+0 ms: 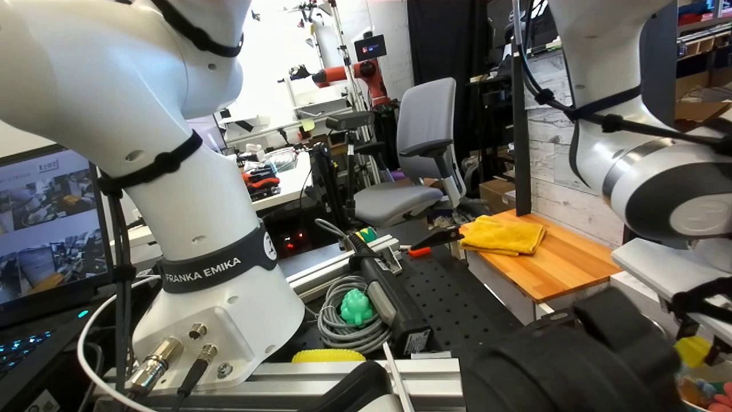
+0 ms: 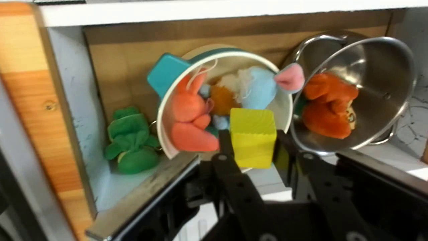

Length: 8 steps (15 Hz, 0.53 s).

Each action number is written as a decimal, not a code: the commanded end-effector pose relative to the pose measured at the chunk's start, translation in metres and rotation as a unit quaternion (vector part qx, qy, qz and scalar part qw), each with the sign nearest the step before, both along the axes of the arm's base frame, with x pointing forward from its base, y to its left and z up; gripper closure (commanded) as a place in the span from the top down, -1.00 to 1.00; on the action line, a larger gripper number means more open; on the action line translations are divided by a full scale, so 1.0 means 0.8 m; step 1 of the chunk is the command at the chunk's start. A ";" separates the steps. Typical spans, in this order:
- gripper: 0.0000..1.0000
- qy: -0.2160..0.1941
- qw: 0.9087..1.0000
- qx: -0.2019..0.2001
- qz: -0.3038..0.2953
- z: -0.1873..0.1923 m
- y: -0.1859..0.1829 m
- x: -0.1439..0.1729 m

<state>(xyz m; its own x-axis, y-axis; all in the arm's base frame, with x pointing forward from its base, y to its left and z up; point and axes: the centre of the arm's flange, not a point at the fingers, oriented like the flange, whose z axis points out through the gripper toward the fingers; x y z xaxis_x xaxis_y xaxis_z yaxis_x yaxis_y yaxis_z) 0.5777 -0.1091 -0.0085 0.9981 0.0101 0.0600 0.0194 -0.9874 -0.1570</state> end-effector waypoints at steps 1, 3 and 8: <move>0.20 -0.021 1.000 -0.017 0.000 0.005 0.028 -0.024; 0.46 -0.043 0.999 -0.026 0.008 0.007 0.031 -0.029; 1.00 -0.092 0.991 -0.091 0.030 0.078 0.004 -0.069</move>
<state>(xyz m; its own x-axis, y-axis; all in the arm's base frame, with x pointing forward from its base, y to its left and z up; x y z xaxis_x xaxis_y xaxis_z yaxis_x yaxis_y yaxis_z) 0.5557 -0.0939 -0.0033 0.9787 0.0528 0.1986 0.0672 -0.9955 -0.0662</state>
